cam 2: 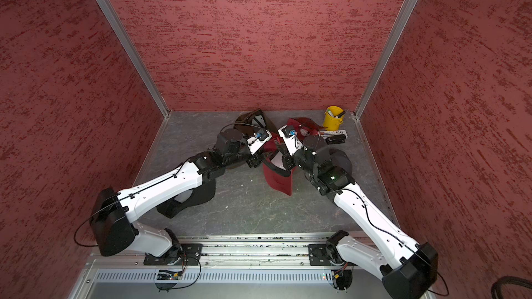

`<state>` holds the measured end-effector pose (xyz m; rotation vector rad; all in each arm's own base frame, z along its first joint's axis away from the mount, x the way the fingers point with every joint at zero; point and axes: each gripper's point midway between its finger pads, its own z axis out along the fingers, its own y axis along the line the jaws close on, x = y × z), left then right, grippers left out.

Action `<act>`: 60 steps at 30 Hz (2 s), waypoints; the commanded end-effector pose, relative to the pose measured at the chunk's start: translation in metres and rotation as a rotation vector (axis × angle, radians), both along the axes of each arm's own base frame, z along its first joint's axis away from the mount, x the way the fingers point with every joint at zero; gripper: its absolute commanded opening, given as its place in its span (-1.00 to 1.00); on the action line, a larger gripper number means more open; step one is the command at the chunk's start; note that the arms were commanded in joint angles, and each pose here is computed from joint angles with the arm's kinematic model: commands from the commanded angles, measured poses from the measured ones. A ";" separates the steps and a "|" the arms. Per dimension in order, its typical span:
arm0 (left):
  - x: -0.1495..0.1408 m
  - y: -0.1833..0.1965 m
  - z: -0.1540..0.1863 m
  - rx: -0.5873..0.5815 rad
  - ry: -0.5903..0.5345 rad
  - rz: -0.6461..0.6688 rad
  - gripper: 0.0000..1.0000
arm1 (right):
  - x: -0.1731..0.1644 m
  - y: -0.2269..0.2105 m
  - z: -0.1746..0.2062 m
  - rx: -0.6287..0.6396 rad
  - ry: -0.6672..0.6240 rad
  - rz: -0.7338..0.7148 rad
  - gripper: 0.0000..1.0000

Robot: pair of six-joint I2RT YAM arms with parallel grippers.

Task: Open the adjustable buckle of the baseball cap
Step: Pick up the baseball cap from the center of the board.

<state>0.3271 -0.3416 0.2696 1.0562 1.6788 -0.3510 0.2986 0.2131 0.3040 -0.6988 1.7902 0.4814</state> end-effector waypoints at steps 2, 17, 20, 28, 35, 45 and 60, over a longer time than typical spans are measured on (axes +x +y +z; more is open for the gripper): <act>0.018 -0.002 0.025 -0.006 -0.125 0.061 0.30 | -0.005 0.004 0.011 0.026 -0.033 0.042 -1.00; 0.028 -0.007 0.023 0.059 -0.176 0.051 -1.00 | -0.001 0.001 0.009 0.007 -0.030 0.018 -0.93; 0.025 -0.008 0.028 0.043 -0.152 0.045 -1.00 | 0.002 -0.001 0.010 0.013 -0.042 -0.001 -0.86; 0.020 -0.008 0.053 -0.078 -0.057 0.079 -1.00 | 0.010 -0.018 0.023 0.051 -0.131 -0.112 -0.50; 0.020 -0.015 0.058 -0.162 0.023 0.117 -1.00 | 0.011 -0.022 0.012 0.063 -0.151 -0.139 -0.17; 0.019 -0.008 0.061 -0.205 0.114 0.200 -1.00 | 0.016 -0.032 0.005 0.057 -0.192 -0.198 0.03; 0.006 -0.012 0.073 -0.294 0.218 0.161 -1.00 | 0.015 -0.043 0.029 0.213 -0.352 -0.261 -0.04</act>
